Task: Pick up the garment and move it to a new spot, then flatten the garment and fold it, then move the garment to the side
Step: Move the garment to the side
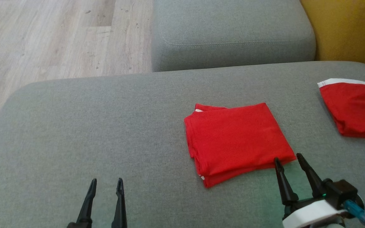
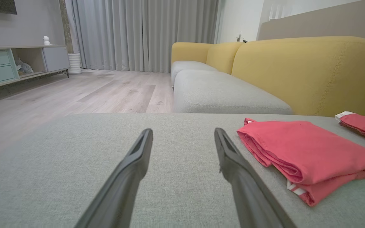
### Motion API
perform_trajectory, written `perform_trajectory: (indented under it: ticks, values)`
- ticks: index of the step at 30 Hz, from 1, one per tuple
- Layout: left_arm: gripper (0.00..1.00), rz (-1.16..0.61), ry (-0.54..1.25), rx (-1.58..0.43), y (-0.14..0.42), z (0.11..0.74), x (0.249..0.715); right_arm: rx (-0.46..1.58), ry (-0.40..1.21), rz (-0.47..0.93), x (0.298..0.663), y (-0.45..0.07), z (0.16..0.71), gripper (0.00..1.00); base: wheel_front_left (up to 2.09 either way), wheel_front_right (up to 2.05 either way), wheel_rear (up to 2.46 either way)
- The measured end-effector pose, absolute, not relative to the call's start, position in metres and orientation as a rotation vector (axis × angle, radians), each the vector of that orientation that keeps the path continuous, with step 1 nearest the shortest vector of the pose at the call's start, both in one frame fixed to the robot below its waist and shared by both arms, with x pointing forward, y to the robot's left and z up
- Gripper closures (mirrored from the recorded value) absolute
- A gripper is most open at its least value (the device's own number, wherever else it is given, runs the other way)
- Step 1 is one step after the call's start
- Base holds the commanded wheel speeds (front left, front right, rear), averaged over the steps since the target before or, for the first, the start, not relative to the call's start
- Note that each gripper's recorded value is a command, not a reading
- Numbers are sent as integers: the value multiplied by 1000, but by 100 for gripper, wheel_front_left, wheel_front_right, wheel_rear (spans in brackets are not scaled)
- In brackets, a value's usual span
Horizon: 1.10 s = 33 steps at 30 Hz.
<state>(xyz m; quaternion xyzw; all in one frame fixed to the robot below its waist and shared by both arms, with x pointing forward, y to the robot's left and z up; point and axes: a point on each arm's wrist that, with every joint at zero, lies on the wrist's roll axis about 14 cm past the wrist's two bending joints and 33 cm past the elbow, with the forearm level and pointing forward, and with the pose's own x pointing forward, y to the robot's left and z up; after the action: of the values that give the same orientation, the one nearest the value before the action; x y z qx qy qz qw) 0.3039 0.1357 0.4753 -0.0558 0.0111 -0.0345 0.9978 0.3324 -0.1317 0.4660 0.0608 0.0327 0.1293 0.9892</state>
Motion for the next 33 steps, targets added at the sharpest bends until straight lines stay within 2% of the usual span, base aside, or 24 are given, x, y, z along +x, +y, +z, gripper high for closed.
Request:
perform_trajectory:
  ticks: [20, 27, 33]
  values:
    - [0, -75, 78, -120, 131, 461, 305, 107, 128, 236, 341, -140, 447, 0, 0, 0, 0]
    - [0, -110, 92, -127, 119, 458, 324, 48, 119, 213, 399, -162, 452, 0, 0, 0, 0]
    - [0, -126, 93, -130, 111, 457, 346, 33, 205, 171, 445, -181, 434, 0, 0, 0, 0]
